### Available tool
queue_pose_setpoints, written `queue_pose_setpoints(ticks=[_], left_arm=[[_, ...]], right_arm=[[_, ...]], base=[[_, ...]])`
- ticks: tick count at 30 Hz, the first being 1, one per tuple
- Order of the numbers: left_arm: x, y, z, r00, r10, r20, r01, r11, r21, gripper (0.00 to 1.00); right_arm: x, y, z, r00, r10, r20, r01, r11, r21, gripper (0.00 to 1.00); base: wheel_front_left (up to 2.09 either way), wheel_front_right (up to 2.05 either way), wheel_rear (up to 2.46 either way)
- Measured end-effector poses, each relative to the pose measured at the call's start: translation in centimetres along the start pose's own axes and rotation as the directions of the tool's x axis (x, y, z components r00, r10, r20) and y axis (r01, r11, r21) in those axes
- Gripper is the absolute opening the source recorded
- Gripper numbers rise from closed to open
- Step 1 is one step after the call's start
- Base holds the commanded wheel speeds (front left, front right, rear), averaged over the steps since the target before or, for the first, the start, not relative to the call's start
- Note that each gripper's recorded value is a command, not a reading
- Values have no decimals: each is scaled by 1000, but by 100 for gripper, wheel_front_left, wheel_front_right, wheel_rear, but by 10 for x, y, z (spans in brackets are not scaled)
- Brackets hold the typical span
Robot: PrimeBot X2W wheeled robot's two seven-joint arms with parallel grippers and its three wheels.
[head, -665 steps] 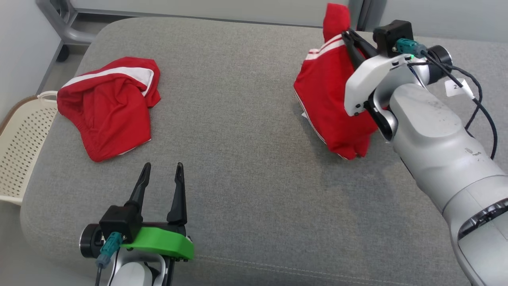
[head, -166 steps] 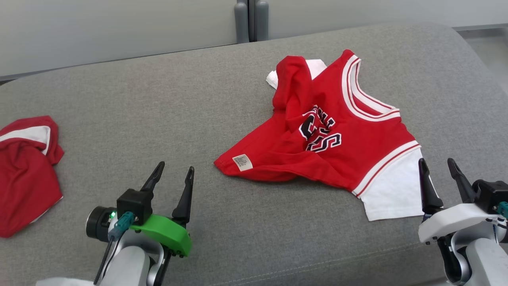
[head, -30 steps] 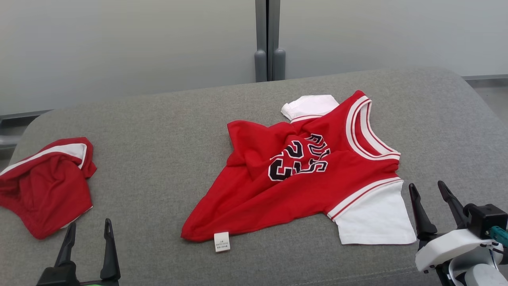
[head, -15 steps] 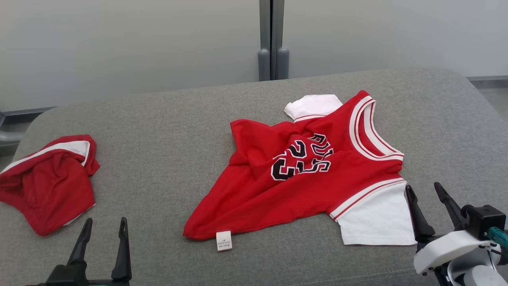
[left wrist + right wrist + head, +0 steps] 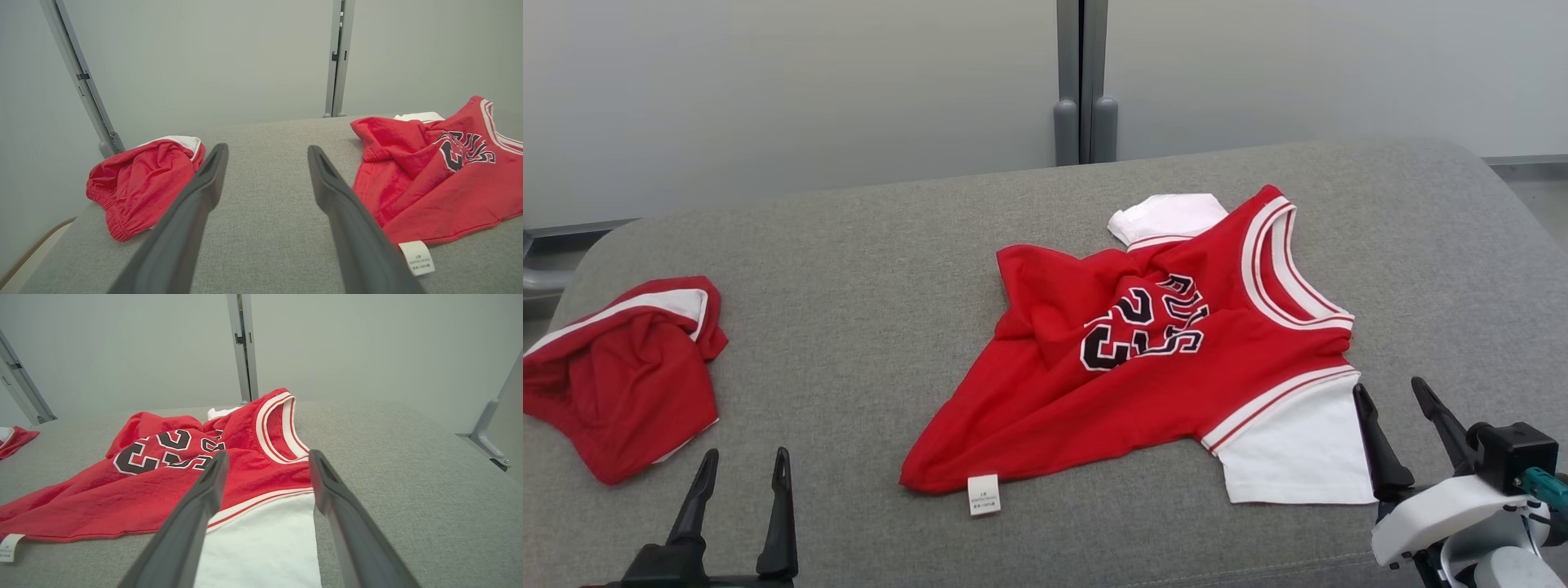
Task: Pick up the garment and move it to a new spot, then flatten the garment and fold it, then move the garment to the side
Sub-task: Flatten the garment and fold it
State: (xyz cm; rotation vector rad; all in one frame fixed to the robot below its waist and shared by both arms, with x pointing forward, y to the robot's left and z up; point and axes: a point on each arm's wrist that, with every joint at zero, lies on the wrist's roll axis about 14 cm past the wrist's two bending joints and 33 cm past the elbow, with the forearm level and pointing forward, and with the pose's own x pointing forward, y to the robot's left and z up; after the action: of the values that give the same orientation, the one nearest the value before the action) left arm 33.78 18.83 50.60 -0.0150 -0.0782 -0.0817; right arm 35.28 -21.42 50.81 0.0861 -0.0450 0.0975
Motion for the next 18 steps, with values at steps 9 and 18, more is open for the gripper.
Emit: queue_pose_setpoints(ticks=[9,18], left_arm=[[0,0,-1,1000,4,-2,-4,1000,-3,100],[0,1,-2,1000,8,-4,-8,1000,-3,100]], right_arm=[[0,1,0,1000,3,0,-3,1000,1,100],[0,1,0,1000,3,-2,-3,1000,-1,100]], base=[[0,0,0],[0,0,0]])
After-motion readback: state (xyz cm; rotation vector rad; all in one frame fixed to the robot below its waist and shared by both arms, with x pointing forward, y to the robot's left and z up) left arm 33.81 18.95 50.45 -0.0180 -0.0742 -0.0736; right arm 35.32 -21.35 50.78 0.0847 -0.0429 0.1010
